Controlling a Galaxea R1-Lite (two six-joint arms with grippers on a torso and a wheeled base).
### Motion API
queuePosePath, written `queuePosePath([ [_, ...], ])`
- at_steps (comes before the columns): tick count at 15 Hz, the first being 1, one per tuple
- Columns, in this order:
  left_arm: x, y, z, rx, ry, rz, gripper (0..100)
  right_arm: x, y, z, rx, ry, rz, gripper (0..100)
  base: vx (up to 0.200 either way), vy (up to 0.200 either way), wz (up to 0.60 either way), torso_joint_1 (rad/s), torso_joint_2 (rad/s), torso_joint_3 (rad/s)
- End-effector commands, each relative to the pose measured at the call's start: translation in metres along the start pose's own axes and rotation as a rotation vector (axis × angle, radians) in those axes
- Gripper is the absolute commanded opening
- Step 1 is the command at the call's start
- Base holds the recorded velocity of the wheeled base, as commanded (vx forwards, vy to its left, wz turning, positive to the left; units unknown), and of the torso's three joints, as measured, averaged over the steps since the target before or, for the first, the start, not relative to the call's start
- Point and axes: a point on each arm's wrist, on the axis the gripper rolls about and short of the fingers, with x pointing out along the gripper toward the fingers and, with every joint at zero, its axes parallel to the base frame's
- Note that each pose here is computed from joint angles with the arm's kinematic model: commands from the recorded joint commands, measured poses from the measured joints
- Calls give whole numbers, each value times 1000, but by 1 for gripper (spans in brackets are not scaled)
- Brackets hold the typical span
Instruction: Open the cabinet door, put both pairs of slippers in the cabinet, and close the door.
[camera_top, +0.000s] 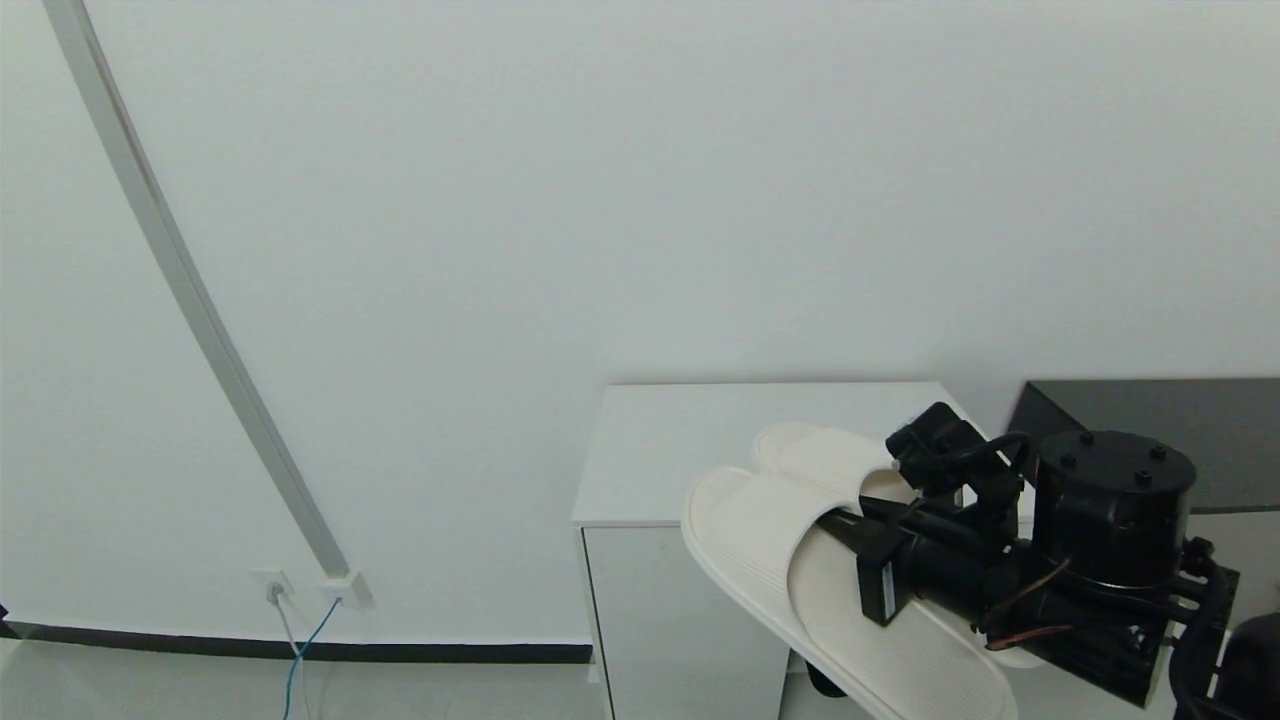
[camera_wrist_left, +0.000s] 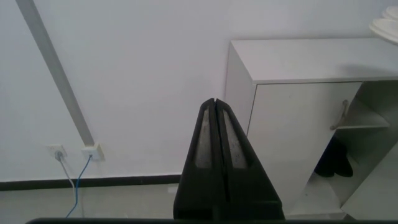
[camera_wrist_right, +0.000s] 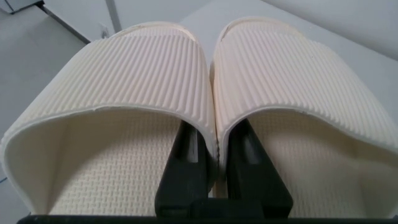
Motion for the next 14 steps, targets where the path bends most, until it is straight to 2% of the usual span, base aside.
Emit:
queuePosePath([
  [1,0,0,0,0,0,0,0,1,0,-2,-1,8,0,0,0,0,0,0,0,0],
  [9,0,0,0,2,0,0,0,2,4,-4,-9,18,8,0,0,0,0,0,0,0],
  [14,0,0,0,2,0,0,0,2,4,-4,-9,18,8,0,0,-200,0,-1,2,3],
])
